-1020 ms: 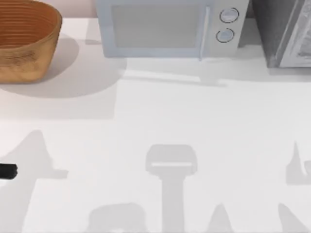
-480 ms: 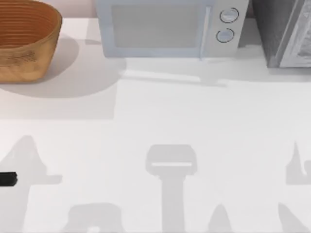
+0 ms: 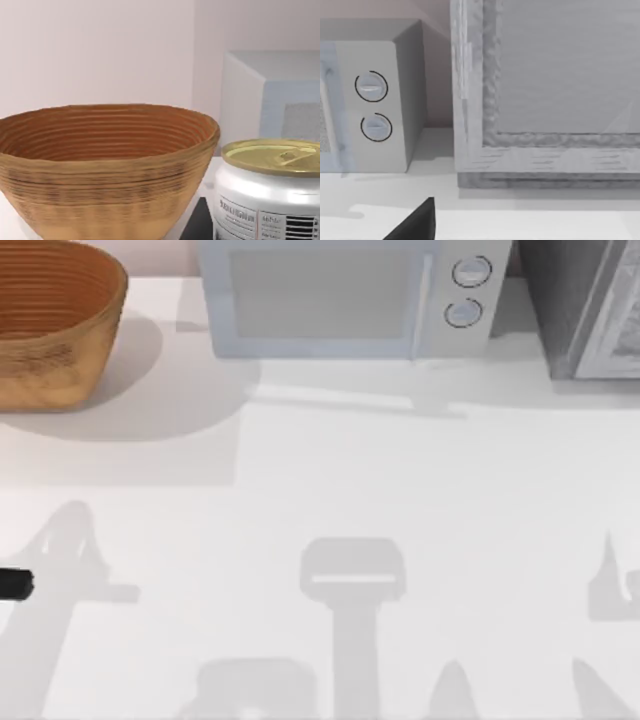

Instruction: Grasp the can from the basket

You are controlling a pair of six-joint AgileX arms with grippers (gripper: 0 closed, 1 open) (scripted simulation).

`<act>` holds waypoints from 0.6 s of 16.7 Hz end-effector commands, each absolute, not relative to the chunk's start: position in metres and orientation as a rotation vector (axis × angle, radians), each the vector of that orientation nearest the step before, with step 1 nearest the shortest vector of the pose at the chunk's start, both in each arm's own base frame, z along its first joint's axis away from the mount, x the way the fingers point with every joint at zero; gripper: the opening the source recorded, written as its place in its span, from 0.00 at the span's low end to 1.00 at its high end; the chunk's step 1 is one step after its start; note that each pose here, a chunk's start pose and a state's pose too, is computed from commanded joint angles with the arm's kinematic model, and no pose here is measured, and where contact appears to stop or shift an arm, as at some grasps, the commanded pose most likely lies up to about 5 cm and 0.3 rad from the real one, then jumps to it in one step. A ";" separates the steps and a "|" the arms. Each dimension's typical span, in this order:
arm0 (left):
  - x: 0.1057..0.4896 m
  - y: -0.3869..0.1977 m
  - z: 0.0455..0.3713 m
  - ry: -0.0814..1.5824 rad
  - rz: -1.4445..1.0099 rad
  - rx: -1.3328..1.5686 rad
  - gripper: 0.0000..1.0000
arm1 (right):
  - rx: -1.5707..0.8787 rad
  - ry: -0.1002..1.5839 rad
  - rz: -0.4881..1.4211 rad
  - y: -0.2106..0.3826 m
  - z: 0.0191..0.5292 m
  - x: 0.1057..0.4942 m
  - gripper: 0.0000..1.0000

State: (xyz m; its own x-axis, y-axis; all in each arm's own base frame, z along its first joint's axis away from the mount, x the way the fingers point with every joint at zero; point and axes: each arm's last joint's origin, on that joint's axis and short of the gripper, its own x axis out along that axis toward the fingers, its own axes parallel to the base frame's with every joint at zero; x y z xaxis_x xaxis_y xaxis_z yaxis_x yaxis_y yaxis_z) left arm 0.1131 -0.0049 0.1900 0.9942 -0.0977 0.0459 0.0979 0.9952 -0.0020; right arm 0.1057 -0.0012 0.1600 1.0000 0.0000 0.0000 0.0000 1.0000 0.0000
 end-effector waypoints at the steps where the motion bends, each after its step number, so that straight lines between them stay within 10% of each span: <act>1: 0.116 -0.006 0.199 -0.060 -0.130 -0.003 0.00 | 0.000 0.000 0.000 -0.001 0.160 0.106 1.00; 10: 0.169 -0.018 0.261 -0.140 -0.428 0.029 0.00 | 0.000 0.000 0.000 -0.001 0.160 0.106 1.00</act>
